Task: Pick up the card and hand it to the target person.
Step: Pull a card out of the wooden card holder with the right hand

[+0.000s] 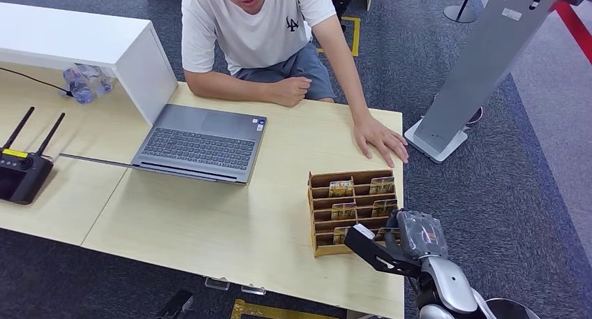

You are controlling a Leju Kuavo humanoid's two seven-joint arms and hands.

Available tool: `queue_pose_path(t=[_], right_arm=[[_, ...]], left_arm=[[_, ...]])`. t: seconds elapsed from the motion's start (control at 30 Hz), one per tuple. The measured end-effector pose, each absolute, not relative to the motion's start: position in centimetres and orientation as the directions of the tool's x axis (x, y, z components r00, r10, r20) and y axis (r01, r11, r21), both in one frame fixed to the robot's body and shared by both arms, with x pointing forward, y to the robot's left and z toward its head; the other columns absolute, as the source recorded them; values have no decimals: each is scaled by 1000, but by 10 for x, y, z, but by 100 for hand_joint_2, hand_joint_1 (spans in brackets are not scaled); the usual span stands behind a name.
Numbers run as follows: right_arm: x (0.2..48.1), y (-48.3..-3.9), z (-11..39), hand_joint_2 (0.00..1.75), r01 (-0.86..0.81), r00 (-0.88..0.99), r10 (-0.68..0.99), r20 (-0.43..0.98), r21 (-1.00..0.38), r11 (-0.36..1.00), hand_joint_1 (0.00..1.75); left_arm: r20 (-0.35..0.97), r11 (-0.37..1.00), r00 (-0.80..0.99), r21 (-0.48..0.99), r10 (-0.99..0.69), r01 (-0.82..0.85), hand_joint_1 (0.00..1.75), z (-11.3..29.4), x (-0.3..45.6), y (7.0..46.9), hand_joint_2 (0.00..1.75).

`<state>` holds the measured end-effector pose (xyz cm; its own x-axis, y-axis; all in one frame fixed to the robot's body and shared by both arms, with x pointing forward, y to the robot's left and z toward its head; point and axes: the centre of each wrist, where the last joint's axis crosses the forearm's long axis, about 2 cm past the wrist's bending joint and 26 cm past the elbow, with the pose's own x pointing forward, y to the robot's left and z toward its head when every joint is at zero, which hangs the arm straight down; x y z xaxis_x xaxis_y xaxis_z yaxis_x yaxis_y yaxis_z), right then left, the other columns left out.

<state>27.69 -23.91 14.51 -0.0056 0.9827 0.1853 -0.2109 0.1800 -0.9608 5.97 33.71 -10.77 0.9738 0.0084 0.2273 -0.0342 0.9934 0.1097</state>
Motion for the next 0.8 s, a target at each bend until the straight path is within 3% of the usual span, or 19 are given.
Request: queue_pose_path(t=[0.1,0.47,0.8], right_arm=[[277,-239,145,175,-210,-5,983,186,-961,181,145],[277,-240,145,175,-211,-4,983,186,-961,181,164],[277,-240,145,175,-213,-3,982,188,-960,183,168]], left_arm=[[229,993,973,110,8,-34,0,-108,60,337,0],[236,993,972,109,7,-34,0,-108,60,338,0],[239,994,971,108,6,-33,0,-108,60,339,0]])
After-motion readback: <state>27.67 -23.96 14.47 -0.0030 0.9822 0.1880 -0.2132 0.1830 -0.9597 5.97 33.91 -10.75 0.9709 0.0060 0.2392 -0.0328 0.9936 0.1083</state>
